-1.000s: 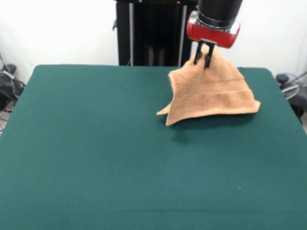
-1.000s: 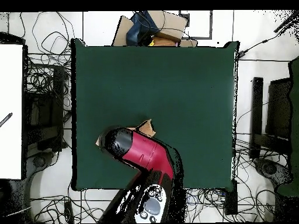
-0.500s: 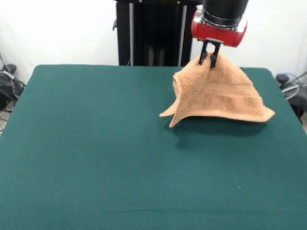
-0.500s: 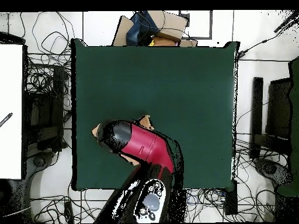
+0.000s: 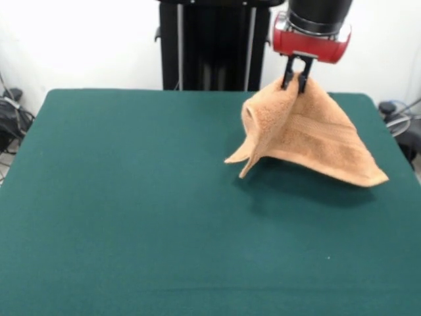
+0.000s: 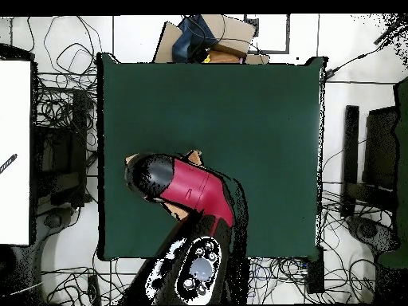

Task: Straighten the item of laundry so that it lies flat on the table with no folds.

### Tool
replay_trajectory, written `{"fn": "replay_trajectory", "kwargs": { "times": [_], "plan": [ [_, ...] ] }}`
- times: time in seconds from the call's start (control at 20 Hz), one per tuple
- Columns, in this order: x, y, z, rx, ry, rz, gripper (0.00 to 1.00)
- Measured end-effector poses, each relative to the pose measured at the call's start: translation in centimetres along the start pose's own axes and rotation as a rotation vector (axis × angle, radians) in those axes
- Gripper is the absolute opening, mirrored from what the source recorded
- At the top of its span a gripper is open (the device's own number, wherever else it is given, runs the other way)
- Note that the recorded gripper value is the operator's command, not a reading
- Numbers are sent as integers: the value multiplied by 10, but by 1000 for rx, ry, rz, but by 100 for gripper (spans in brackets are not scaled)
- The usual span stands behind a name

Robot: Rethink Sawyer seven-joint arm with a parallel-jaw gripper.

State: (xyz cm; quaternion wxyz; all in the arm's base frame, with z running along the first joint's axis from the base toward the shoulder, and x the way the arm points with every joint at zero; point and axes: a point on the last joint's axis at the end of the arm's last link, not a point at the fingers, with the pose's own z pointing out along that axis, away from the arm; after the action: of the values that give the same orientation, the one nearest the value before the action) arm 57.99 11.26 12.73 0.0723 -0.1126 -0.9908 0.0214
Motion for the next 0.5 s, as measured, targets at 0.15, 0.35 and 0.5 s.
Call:
{"fn": "replay_trajectory", "kwargs": {
  "times": [0.15, 0.35, 0.5],
  "plan": [
    [-3, 6, -5, -1, 2, -12, 0],
    [-8, 8, -9, 5, -5, -20, 0],
    [-12, 9, -11, 17, -14, -29, 0]
  ]
}}
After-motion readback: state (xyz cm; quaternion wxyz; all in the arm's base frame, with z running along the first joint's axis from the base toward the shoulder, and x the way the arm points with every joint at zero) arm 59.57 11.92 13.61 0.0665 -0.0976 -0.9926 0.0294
